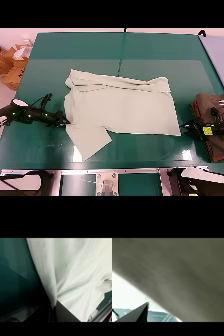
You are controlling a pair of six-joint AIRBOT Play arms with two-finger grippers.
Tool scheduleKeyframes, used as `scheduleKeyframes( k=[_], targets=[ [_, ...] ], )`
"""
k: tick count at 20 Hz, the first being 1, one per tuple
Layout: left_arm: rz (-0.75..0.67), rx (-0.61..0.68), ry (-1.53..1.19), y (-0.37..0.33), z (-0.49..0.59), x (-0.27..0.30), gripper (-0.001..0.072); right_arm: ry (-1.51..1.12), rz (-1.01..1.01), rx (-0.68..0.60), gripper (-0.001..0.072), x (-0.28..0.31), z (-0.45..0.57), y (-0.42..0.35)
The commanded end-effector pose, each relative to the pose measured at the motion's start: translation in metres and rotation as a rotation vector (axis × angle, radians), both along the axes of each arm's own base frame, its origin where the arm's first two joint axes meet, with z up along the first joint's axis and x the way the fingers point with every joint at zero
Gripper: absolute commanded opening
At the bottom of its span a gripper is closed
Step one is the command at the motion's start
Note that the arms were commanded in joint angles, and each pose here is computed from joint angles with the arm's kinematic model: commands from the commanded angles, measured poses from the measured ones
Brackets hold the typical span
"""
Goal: Fold the shirts.
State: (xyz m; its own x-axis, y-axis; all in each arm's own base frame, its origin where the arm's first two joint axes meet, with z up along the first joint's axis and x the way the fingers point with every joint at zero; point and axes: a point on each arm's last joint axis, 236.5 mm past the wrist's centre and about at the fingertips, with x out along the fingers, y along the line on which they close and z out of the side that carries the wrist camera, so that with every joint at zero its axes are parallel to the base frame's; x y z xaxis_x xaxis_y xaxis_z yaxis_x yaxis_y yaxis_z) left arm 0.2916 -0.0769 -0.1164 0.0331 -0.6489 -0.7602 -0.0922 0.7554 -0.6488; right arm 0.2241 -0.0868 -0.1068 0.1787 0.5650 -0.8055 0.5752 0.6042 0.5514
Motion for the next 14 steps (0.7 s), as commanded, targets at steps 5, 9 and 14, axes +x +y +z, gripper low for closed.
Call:
scheduleKeyframes(
  k=[5,9,14],
  targets=[
    [0.008,0.003,-0.020,0.003,0.002,0.006,0.0025,0.096,0.189,0.061,0.0528,-0.012,-0.021,0.042],
    [0.015,-0.007,-0.022,0.002,0.004,0.008,0.0025,0.091,0.198,0.058,0.0395,-0.010,-0.022,0.046],
    [-0.016,-0.068,-0.059,-0.007,0.034,0.019,0.0023,-0.012,0.230,0.064,0.0019,0.020,-0.004,0.059]
  ],
)
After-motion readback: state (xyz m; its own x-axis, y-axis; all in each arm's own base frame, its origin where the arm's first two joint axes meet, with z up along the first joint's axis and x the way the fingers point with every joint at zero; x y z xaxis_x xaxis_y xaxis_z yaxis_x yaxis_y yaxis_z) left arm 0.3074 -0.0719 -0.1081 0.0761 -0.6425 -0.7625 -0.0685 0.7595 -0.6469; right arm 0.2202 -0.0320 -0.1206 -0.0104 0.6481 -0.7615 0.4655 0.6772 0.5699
